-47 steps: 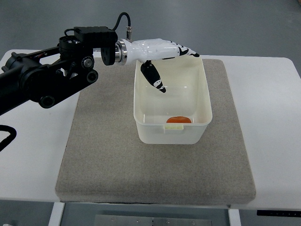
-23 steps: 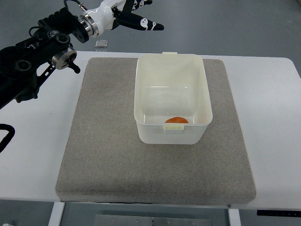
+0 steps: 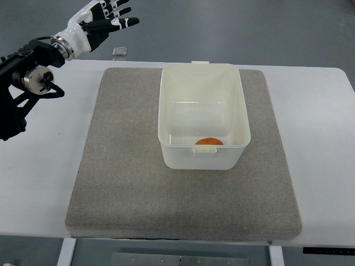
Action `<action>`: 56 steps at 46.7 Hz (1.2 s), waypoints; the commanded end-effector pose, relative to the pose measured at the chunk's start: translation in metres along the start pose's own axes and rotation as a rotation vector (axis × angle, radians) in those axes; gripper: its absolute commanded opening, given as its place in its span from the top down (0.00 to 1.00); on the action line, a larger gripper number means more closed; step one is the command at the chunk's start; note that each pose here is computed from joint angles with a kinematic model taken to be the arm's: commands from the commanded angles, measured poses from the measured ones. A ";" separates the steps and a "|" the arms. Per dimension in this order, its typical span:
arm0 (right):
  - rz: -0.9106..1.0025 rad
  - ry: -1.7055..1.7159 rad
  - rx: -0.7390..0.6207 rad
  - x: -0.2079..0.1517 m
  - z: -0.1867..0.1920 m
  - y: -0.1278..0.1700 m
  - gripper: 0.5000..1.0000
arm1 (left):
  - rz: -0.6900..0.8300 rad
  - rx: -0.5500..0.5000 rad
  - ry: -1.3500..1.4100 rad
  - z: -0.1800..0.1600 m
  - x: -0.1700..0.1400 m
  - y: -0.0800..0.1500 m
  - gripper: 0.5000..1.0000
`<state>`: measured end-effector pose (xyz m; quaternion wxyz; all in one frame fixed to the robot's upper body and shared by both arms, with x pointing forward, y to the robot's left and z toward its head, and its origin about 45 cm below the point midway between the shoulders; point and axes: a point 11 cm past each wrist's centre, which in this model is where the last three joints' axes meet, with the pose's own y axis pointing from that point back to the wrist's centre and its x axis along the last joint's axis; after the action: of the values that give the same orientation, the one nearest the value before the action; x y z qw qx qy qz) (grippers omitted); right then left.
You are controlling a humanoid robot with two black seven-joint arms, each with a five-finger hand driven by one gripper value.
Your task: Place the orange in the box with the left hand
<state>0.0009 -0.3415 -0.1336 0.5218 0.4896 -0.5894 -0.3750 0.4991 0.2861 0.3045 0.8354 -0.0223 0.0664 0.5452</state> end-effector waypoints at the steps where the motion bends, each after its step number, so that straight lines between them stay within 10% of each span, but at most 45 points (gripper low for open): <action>1: 0.000 0.000 0.000 0.000 0.000 0.000 0.15 | 0.002 0.026 0.065 -0.010 0.012 0.010 0.01; 56: 0.000 0.000 0.000 0.000 0.000 0.000 0.15 | -0.025 0.030 0.478 -0.060 0.038 0.056 0.01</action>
<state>0.0010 -0.3415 -0.1336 0.5219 0.4898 -0.5893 -0.3748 0.4600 0.3354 0.2467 0.8046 -0.1421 0.2676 0.5107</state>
